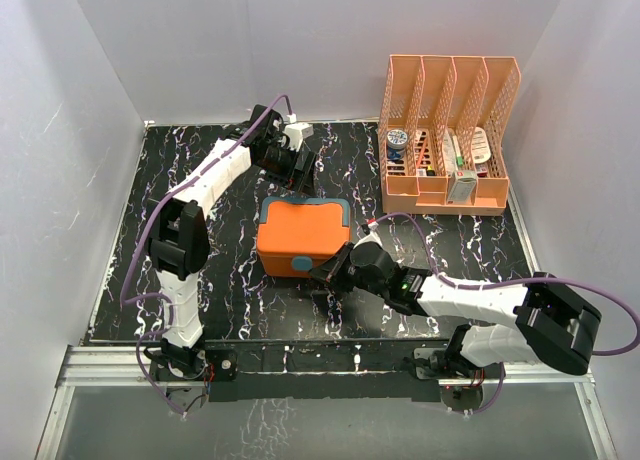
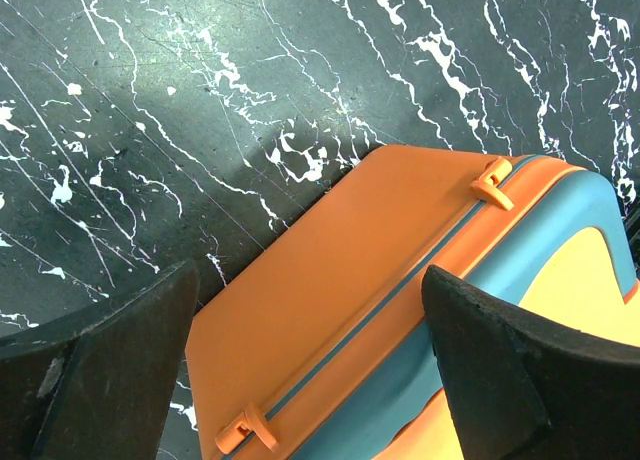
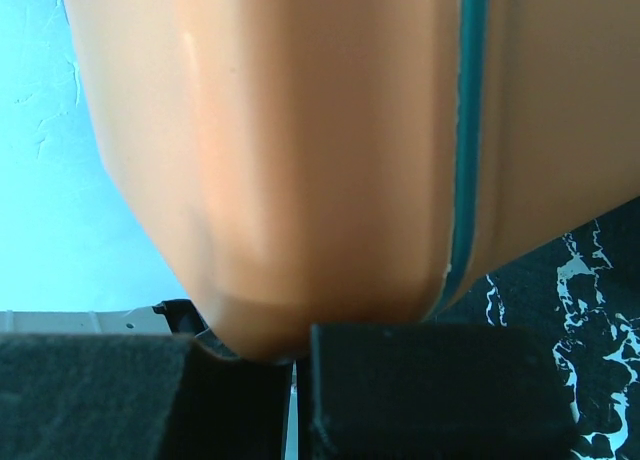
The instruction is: Organize the medicine kit
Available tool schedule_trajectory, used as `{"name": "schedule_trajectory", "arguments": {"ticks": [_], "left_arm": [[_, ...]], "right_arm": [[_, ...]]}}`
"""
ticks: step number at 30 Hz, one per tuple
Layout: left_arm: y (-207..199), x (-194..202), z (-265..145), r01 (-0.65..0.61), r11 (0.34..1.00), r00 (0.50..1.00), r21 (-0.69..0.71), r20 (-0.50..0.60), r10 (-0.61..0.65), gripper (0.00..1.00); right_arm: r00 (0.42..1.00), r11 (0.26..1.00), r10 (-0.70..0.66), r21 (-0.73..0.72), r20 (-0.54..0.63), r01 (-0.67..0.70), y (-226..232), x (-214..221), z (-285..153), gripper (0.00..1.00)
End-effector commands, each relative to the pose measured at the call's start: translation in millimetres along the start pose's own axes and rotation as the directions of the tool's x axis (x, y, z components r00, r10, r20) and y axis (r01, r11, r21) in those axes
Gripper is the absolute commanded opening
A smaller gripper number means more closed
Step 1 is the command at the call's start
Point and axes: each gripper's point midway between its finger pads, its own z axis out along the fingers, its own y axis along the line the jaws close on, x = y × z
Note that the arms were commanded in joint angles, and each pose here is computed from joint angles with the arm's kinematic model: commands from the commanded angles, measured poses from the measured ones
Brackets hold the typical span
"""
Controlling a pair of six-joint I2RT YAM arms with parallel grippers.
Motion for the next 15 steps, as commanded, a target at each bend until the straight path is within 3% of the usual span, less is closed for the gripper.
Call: {"name": "schedule_trajectory", "arguments": {"ticks": [1,15], "left_arm": [[-23.1,11.3,-21.1,-0.007,0.999,1.0,0.038,-0.026,0.008,0.92],[-20.3,17.5,-20.6,0.014,1.0,1.0,0.014,-0.028,-0.013,0.92]], "right_arm": [[0.998,0.996,0.027,-0.087,0.053,-0.022,34.0,-14.1,2.6,0.0],[0.998,0.996,0.039,0.08,0.059,-0.044,-3.6,-14.2,-15.5,0.0]]}}
